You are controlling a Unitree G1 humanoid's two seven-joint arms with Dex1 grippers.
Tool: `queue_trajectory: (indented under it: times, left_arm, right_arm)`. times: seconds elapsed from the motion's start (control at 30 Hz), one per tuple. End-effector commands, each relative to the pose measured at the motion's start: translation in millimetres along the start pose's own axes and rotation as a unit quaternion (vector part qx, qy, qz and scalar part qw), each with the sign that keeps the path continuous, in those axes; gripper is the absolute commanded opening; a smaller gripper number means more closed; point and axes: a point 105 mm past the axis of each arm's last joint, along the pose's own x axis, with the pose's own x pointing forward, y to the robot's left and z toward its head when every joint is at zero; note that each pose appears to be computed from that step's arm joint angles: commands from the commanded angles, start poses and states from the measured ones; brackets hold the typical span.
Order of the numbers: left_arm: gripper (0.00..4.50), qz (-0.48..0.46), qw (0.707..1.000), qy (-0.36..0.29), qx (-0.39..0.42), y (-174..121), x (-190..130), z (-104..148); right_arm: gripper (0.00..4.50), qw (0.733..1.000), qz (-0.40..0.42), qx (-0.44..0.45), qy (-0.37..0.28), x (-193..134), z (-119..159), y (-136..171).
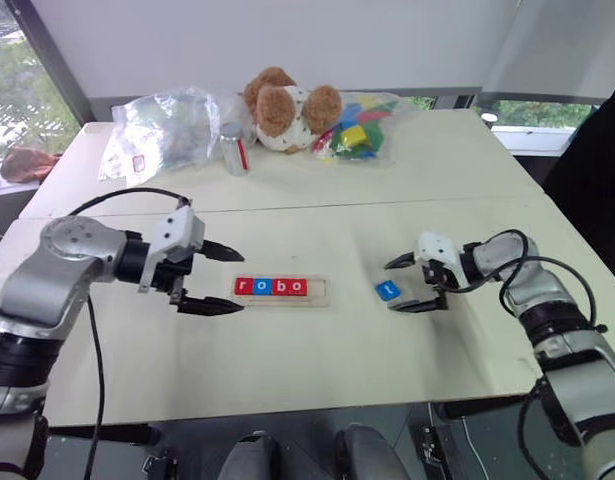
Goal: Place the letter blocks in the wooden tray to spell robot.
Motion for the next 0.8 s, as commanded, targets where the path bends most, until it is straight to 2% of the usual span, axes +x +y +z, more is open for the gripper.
queue_trajectory:
  times: [0.03,0.13,0.17,0.2,0.3,0.37,0.47,0.6,0.67,0.8]
  left_arm:
    - [4.50,0.018,1.000,-0.010,0.018,-1,-6,11]
    - [4.50,0.029,0.999,-0.011,0.015,-1,-7,11]
    - [4.50,0.032,0.999,-0.011,0.014,-1,-8,11]
    - [4.50,0.036,0.999,-0.012,0.012,-1,-9,11]
    - [4.50,0.043,0.999,-0.013,0.008,-2,-12,10]
    - [4.50,0.044,0.999,-0.013,0.007,-2,-11,10]
    - [4.50,0.045,0.999,-0.013,0.006,-3,-11,9]
    - [4.50,0.046,0.999,-0.012,0.003,0,-12,7]
    - [4.50,0.045,0.999,-0.014,0.003,2,-10,7]
    - [4.50,0.036,0.999,-0.017,0.007,5,-6,9]
  right_arm:
    - [4.40,0.999,0.035,-0.005,0.025,8,-2,-1]
    - [4.40,0.997,0.059,0.010,0.049,10,-9,0]
    - [3.84,0.997,0.066,0.015,0.047,10,-9,1]
    - [3.59,0.996,0.075,0.022,0.043,11,-9,2]
    - [1.99,0.994,0.095,0.033,0.038,13,-11,8]
    - [1.18,0.994,0.101,0.039,0.032,13,-11,12]
    - [1.12,0.995,0.077,0.057,-0.006,11,-1,4]
    - [1.12,0.991,0.031,0.100,-0.080,15,43,-13]
    - [1.12,0.990,0.013,0.115,-0.084,23,63,-15]
    - [1.12,0.988,0.014,0.134,-0.071,39,85,-4]
